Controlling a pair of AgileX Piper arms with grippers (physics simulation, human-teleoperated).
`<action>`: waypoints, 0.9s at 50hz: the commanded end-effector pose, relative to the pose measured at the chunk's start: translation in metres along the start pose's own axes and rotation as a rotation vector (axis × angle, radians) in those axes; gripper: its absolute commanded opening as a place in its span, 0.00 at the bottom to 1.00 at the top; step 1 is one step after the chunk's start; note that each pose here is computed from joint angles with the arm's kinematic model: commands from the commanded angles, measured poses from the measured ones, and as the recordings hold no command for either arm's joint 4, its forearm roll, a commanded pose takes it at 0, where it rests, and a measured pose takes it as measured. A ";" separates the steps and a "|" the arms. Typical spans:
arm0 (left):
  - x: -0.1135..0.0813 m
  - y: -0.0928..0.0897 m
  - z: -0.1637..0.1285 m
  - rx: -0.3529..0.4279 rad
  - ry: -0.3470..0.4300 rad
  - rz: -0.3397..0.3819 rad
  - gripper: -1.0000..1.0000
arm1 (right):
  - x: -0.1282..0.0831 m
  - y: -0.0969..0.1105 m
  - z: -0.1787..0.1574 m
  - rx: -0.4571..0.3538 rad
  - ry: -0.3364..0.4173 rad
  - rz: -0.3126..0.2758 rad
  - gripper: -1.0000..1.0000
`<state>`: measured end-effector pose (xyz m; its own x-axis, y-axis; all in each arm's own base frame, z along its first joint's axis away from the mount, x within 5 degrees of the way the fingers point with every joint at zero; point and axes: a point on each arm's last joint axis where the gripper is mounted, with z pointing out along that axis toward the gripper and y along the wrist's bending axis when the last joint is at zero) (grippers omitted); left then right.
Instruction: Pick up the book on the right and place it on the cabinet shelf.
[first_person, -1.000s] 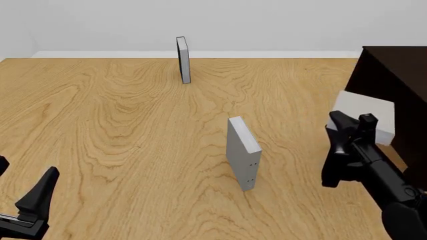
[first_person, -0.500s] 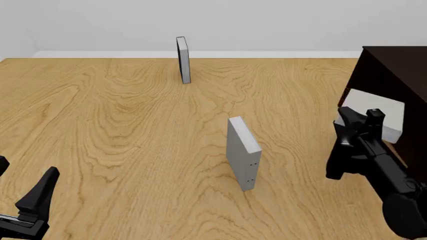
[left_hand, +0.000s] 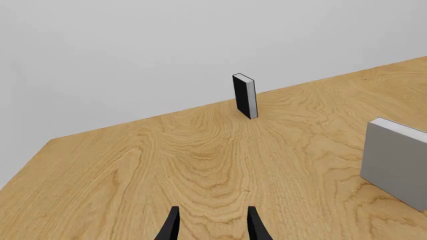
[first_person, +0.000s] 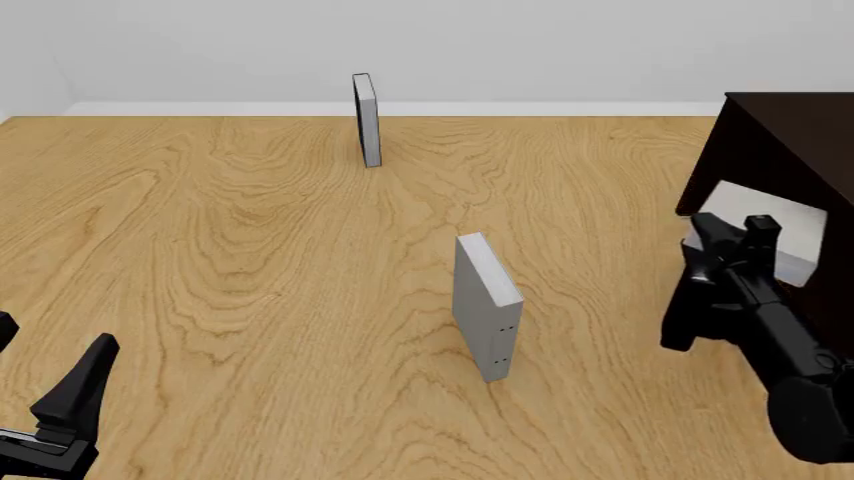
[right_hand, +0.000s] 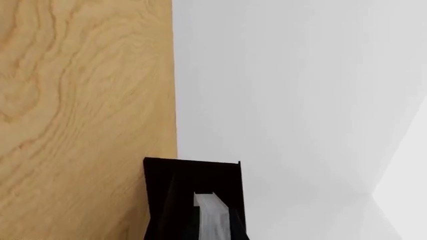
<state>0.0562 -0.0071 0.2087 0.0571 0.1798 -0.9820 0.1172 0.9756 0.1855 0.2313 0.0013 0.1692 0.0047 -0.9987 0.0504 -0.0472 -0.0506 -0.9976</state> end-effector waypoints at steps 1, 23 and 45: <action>0.000 0.000 0.000 0.000 0.000 0.001 1.00 | 0.007 -0.002 0.003 0.020 0.026 0.017 0.00; 0.000 0.000 0.000 -0.001 0.002 0.008 1.00 | 0.016 0.003 0.015 0.004 0.062 0.007 0.00; 0.000 0.000 0.000 -0.003 0.004 0.010 1.00 | 0.024 0.006 0.033 0.009 0.088 0.005 0.00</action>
<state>0.0564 -0.0070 0.2084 0.0547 0.1883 -0.9806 0.1141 0.9744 0.1935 0.2563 -0.0195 0.1601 -0.0744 -0.9949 0.0683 -0.0689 -0.0632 -0.9956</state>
